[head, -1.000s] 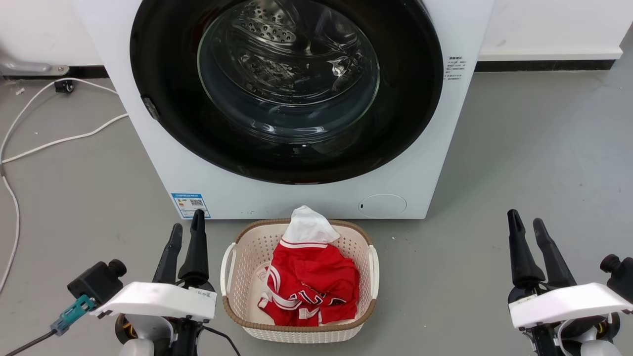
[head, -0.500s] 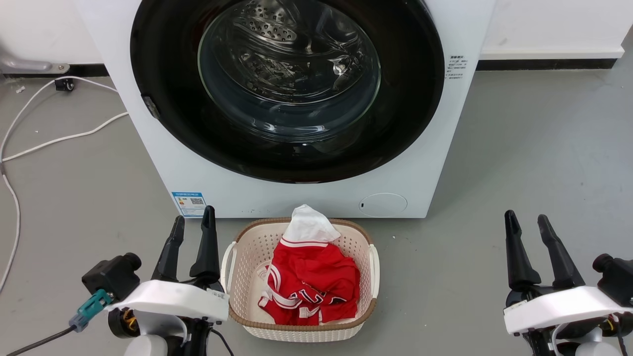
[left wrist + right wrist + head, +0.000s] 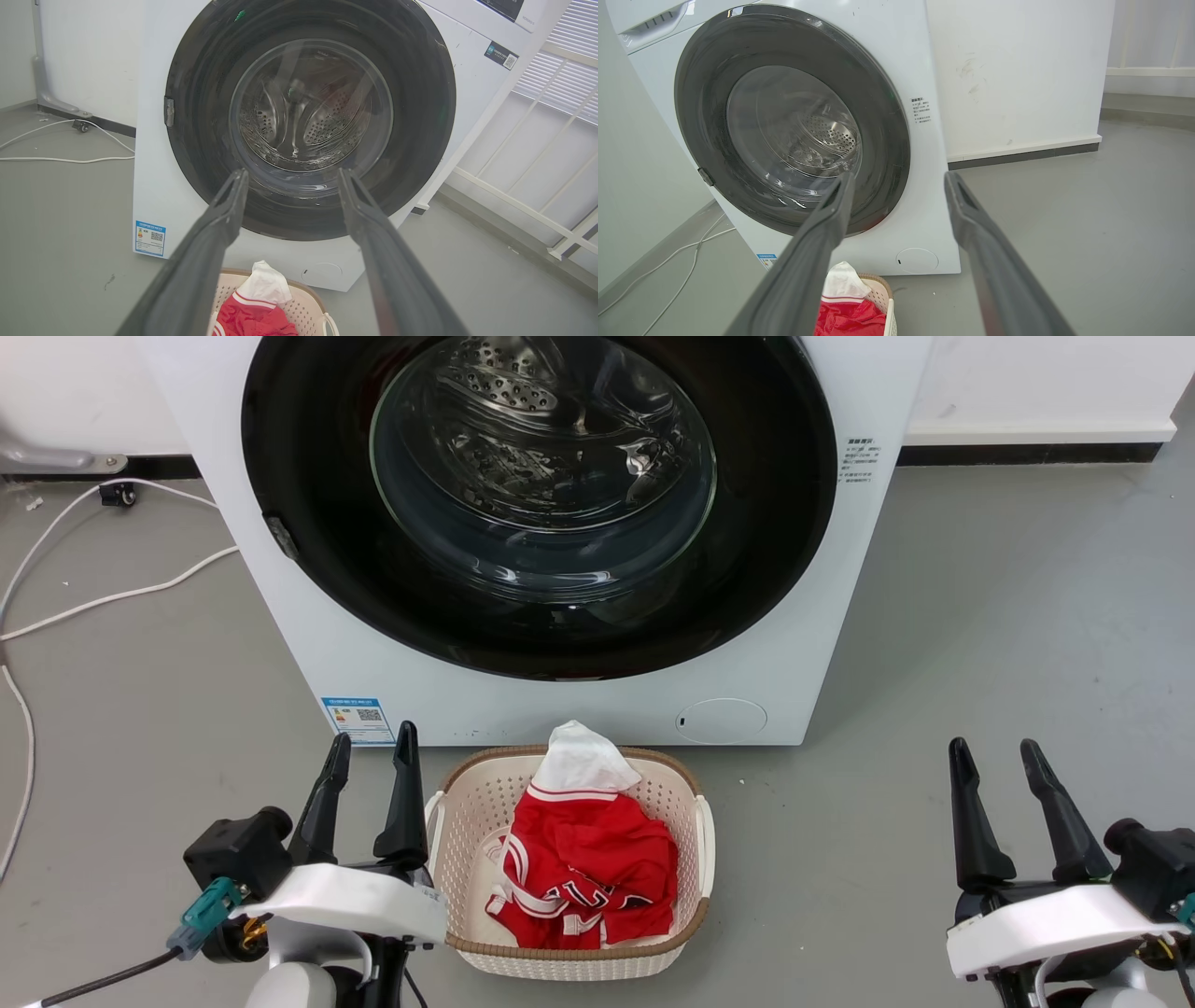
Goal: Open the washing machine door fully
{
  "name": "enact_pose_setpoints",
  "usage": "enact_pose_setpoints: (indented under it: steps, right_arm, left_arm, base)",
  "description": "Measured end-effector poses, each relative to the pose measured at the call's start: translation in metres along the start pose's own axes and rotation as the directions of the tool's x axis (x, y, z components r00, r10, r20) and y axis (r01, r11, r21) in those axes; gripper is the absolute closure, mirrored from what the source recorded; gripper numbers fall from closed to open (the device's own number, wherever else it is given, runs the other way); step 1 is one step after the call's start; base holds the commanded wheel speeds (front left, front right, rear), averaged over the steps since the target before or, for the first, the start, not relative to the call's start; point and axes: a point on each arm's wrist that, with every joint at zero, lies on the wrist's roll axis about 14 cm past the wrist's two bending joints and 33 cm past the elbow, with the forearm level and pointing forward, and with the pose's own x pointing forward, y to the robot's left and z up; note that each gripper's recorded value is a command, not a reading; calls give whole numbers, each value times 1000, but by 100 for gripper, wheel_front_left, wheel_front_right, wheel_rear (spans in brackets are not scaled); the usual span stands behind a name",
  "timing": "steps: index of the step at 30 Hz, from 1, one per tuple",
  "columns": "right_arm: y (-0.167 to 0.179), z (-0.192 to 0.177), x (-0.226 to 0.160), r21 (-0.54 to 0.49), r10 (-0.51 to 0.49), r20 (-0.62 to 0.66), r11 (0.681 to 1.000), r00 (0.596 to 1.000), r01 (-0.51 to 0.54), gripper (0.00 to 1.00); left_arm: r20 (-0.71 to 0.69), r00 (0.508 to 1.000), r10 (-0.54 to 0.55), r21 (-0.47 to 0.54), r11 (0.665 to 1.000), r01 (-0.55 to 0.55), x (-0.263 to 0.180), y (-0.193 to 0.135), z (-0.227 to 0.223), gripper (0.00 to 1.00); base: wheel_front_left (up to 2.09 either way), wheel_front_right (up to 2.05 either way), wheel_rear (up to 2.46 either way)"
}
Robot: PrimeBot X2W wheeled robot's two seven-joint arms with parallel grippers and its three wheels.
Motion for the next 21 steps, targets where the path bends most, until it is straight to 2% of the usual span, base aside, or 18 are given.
enact_pose_setpoints:
  steps: [21]
  right_arm:
    - [-1,1,-3,-187,9,-11,982,1000,-11,0]
  left_arm:
    - [25,999,-35,197,980,29,0,-8,2,0]
  base:
    - [0,0,0]
